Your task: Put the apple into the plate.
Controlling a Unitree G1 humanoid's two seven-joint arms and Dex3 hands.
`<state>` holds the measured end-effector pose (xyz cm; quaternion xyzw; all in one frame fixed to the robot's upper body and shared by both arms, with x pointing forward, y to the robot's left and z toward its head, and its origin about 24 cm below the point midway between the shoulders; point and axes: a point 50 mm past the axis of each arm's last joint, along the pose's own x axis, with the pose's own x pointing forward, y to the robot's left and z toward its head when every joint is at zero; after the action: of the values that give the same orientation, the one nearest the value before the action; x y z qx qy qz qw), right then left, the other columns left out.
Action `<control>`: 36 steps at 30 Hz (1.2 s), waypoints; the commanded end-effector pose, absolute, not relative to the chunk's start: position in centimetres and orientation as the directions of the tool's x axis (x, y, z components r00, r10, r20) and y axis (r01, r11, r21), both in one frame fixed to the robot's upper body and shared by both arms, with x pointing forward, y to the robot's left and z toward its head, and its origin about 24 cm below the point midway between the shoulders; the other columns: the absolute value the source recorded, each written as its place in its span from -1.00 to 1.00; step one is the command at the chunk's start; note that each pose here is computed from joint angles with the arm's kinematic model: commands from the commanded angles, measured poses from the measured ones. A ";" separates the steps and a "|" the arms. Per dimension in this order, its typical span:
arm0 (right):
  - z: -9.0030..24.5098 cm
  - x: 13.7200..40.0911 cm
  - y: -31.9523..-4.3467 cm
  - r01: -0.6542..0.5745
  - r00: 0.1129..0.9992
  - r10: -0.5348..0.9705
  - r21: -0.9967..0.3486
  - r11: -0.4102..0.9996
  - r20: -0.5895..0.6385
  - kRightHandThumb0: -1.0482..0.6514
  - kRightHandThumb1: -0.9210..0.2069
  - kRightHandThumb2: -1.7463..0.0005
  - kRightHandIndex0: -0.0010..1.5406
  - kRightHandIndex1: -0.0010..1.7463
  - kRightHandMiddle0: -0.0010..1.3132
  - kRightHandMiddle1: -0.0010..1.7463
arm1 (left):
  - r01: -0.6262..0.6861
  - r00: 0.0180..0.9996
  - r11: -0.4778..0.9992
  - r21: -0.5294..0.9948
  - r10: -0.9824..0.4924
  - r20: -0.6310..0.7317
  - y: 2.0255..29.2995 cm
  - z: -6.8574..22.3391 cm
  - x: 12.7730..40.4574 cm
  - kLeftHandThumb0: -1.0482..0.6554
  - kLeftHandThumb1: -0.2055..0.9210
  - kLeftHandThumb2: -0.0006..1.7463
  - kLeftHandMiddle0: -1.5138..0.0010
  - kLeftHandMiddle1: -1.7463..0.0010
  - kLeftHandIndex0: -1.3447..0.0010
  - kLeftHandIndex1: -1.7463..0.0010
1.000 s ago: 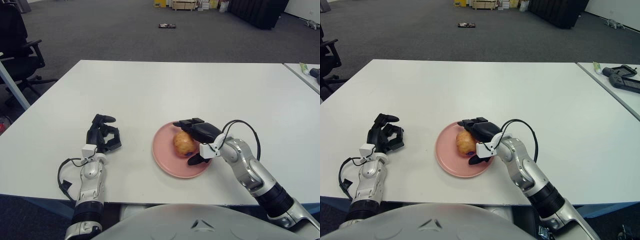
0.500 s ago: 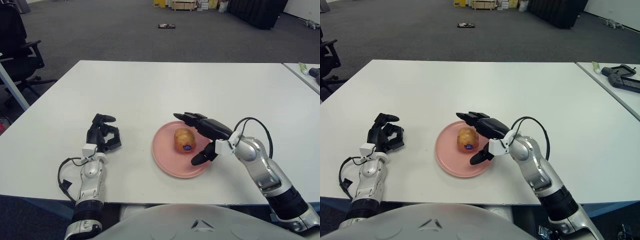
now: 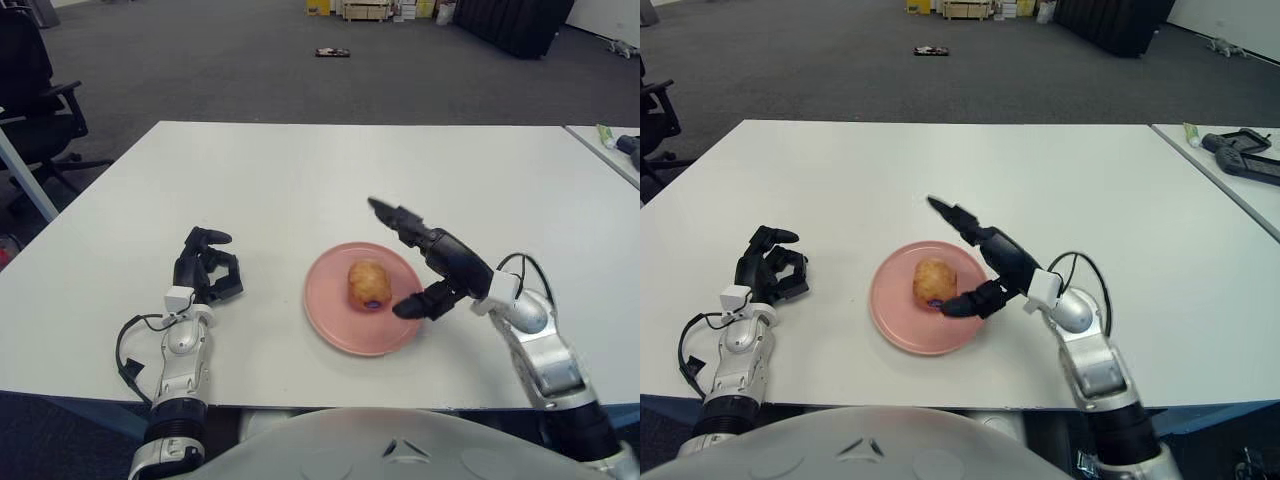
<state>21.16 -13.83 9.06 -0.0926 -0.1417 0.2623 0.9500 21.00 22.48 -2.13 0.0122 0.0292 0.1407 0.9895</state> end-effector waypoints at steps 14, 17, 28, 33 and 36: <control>7.0 20.7 -14.8 0.116 0.941 -0.152 0.134 0.984 0.302 -0.50 -0.90 0.10 -0.69 0.09 -0.99 0.39 | -0.288 0.948 0.957 0.023 0.288 -0.133 22.0 -3.5 20.3 0.22 -0.20 0.61 0.21 -1.00 0.25 -0.98; 6.4 20.6 -15.0 0.208 0.933 -0.236 0.128 0.970 0.273 -0.41 -0.89 -0.02 -0.61 0.19 -0.93 0.55 | -0.291 0.947 0.956 0.025 0.291 -0.135 21.9 -3.5 20.3 0.22 -0.18 0.60 0.22 -1.00 0.26 -0.98; 0.8 20.7 -16.6 0.422 0.898 -0.434 0.149 0.894 0.065 -0.19 -0.90 0.27 -0.35 0.54 -0.66 0.98 | -0.291 0.947 0.957 0.024 0.291 -0.137 21.5 -3.7 20.3 0.22 -0.18 0.60 0.21 -1.00 0.28 -0.99; -1.1 20.4 -16.8 0.416 0.909 -0.415 0.092 0.905 -0.026 -0.20 -0.76 0.18 -0.29 0.81 -0.58 1.00 | -0.286 0.949 0.958 0.018 0.286 -0.129 21.3 -3.7 20.3 0.22 -0.19 0.61 0.19 -1.00 0.28 -0.99; -1.3 20.1 -16.8 0.400 0.916 -0.397 0.078 0.913 -0.051 -0.20 -0.70 0.12 -0.25 0.93 -0.55 1.00 | -0.284 0.951 0.959 0.016 0.283 -0.125 21.2 -3.6 20.3 0.22 -0.18 0.60 0.21 -1.00 0.29 -1.00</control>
<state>19.84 -17.30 -1.05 0.0327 0.0015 -0.2108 0.9770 21.08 21.90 -2.18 0.0067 0.0246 0.1470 0.9888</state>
